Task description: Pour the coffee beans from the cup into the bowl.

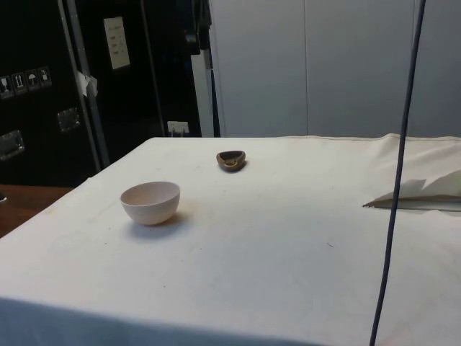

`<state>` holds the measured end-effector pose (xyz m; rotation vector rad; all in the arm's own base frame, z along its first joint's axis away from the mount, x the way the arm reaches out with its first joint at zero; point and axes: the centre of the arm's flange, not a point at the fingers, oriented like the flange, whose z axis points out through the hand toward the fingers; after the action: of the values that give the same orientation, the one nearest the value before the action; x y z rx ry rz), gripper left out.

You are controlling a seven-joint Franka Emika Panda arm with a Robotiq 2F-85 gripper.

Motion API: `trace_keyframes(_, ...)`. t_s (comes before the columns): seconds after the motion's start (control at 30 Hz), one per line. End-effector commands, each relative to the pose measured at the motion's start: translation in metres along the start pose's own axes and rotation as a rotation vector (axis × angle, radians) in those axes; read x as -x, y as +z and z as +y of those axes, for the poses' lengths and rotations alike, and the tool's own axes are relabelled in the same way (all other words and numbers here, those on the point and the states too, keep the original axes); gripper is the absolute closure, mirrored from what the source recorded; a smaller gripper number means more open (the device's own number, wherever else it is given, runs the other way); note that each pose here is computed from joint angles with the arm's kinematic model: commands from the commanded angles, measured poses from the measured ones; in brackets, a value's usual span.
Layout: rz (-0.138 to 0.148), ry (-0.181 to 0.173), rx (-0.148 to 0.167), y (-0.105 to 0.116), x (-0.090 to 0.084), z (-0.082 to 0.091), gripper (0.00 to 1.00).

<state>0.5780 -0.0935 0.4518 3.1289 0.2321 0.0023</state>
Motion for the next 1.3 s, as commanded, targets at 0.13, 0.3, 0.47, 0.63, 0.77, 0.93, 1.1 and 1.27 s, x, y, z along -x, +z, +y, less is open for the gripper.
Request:
trace_keyframes(0.13, 0.006, -0.014, 0.008, 0.01, 0.002, 0.019, 0.0)
trace_keyframes(0.3, 0.01, -0.022, 0.013, 0.018, 0.005, 0.036, 0.0)
trace_keyframes(0.47, 0.004, -0.024, 0.02, 0.024, 0.006, 0.046, 0.0)
trace_keyframes(0.63, 0.03, -0.015, 0.038, 0.041, 0.008, 0.062, 0.0)
trace_keyframes(0.77, 0.036, -0.003, 0.047, 0.051, 0.008, 0.069, 0.0)
trace_keyframes(0.93, 0.04, 0.014, 0.058, 0.064, 0.01, 0.081, 0.0)
trace_keyframes(1.1, 0.046, 0.029, 0.066, 0.077, 0.012, 0.093, 0.0)
trace_keyframes(1.27, 0.042, 0.039, 0.072, 0.086, 0.014, 0.103, 0.0)
